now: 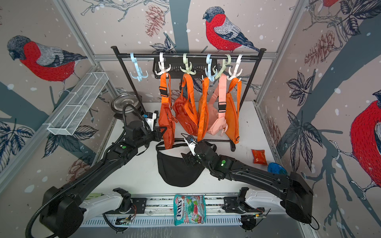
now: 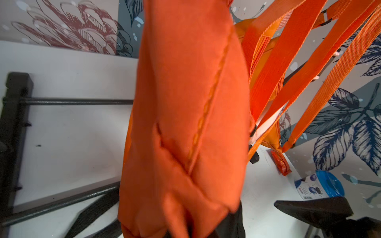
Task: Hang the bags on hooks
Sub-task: Adjust the bag.
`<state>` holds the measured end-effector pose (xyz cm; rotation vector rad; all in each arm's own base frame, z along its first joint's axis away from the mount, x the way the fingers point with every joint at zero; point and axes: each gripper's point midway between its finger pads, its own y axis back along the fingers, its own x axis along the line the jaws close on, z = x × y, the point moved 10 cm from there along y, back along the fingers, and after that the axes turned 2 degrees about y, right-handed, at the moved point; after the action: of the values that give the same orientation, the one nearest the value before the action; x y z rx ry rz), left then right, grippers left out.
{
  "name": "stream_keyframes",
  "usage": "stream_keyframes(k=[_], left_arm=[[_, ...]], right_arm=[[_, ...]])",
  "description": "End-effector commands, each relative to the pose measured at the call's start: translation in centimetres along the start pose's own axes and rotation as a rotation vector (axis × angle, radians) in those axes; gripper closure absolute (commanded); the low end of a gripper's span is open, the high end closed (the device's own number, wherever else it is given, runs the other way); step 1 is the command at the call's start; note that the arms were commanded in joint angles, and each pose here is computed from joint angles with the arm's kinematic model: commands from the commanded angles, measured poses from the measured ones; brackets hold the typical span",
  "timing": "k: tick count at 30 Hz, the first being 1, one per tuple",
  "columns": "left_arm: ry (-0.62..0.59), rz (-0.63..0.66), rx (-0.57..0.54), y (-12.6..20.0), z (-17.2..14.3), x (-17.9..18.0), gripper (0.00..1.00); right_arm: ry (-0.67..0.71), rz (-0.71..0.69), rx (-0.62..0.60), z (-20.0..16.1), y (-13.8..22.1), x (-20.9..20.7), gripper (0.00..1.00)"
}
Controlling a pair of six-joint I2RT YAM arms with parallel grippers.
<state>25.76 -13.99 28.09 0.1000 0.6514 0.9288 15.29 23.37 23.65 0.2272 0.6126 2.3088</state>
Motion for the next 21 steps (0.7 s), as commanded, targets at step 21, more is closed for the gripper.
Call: stream_keyframes(k=[21], left_arm=[[-0.064, -0.004, -0.013, -4.8, 1.6, -0.6, 0.89]], right_arm=[[0.006, 0.107, 0.044, -2.4, -0.5, 1.4, 0.05]])
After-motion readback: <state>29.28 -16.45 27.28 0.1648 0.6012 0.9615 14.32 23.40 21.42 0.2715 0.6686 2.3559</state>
